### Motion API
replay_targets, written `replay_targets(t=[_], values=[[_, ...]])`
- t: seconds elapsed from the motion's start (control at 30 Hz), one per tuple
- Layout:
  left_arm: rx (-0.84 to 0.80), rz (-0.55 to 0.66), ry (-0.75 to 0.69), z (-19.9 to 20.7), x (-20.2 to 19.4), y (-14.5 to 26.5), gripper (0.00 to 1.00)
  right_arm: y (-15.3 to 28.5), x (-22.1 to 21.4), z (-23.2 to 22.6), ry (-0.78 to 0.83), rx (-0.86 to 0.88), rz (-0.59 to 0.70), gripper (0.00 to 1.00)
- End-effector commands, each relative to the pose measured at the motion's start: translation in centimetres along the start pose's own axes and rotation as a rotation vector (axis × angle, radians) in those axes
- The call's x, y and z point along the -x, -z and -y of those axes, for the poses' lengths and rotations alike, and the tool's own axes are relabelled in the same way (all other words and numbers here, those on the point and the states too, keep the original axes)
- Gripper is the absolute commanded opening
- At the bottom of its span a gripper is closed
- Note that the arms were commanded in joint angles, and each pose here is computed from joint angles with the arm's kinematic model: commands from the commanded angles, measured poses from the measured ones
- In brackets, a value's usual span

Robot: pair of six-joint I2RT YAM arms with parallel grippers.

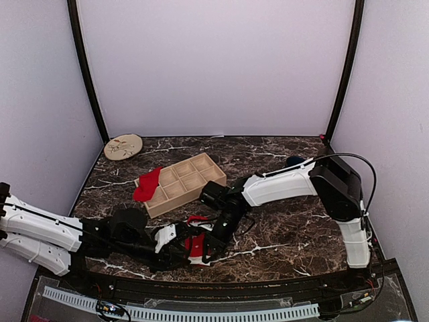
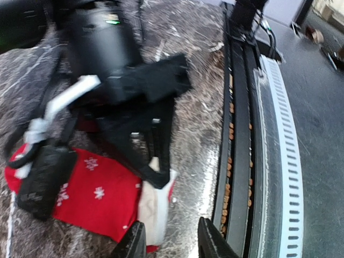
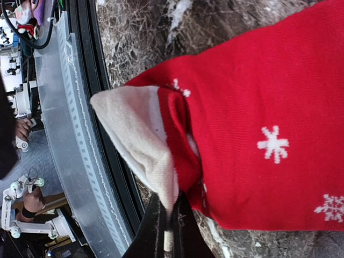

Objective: Roll the socks
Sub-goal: Roll the sock at the center of the board.

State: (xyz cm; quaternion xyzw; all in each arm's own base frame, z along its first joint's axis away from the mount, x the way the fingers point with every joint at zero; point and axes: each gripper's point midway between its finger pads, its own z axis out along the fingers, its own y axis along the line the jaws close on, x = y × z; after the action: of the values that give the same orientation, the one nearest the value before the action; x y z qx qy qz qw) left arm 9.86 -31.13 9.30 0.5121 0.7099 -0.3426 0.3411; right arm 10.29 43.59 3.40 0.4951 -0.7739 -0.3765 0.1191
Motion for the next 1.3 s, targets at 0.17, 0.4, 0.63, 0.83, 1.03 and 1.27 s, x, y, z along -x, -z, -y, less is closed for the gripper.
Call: replay_targets(t=[0.17, 0.4, 0.63, 0.83, 1.03, 1.27], values=[[0.009, -0.100, -0.260, 1.7, -0.5, -2.0, 0.35, 0.3, 0.3, 0.0, -0.011, 0.038, -0.023, 0.00], [0.055, -0.170, -0.363, 1.1, -1.6, -2.7, 0.33, 0.5, 0.3, 0.0, -0.012, 0.047, -0.026, 0.00], [0.151, -0.221, -0.426, -0.5, -2.3, -3.4, 0.32, 0.5, 0.3, -0.2, -0.008, 0.058, -0.030, 0.00], [0.211, -0.246, -0.453, -1.6, -2.4, -3.8, 0.33, 0.5, 0.2, -0.3, -0.009, 0.071, -0.034, 0.00], [0.196, -0.270, -0.474, -1.5, -2.9, -4.2, 0.33, 0.4, 0.3, -0.3, -0.012, 0.076, -0.036, 0.00], [0.123, -0.261, -0.446, -0.2, -2.9, -4.0, 0.32, 0.5, 0.5, -0.3, -0.010, 0.074, -0.033, 0.00]])
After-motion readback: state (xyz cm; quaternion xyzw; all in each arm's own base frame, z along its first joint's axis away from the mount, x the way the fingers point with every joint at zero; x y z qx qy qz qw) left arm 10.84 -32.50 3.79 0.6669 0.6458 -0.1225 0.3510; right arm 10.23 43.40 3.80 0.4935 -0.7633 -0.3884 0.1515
